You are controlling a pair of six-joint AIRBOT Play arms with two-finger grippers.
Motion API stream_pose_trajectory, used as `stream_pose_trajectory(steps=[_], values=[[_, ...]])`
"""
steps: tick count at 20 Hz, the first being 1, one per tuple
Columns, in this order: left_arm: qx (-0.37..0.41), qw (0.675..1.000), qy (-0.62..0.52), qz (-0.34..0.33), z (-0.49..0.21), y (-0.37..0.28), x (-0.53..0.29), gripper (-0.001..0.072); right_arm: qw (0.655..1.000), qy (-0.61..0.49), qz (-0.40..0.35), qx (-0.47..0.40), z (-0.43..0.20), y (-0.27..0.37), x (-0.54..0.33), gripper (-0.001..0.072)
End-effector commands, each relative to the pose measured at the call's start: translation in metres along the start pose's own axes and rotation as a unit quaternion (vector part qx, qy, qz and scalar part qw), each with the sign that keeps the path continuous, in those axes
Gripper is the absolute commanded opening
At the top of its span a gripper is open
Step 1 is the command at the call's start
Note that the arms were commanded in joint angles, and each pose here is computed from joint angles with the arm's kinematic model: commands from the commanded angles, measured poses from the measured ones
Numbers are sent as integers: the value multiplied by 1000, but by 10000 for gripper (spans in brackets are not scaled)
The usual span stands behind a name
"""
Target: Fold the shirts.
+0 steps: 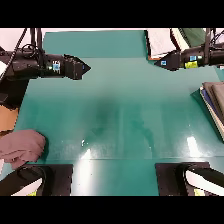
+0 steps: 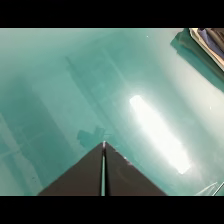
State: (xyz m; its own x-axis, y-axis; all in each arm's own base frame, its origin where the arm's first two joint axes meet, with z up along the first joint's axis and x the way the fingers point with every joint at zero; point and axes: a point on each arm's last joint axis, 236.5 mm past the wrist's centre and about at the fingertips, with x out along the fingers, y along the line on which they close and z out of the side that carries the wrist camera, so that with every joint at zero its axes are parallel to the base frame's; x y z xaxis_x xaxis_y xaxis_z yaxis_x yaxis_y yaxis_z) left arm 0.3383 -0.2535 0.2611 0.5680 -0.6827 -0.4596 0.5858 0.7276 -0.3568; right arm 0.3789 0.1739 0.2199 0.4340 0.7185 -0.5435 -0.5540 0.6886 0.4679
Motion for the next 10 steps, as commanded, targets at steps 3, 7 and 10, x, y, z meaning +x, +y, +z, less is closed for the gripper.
stream_pose_trajectory(steps=[3, 7, 10], values=[[0, 1000, -1, 0, 0, 0, 0, 26, 1000, 1, 1, 0, 0, 1, 0, 21], [0, 1000, -1, 0, 0, 0, 0, 26, 1000, 12, 6, 0, -5, 3, 0, 21], [0, 1000, -1, 0, 0, 0, 0, 26, 1000, 14, 7, 0, -7, 4, 0, 21]])
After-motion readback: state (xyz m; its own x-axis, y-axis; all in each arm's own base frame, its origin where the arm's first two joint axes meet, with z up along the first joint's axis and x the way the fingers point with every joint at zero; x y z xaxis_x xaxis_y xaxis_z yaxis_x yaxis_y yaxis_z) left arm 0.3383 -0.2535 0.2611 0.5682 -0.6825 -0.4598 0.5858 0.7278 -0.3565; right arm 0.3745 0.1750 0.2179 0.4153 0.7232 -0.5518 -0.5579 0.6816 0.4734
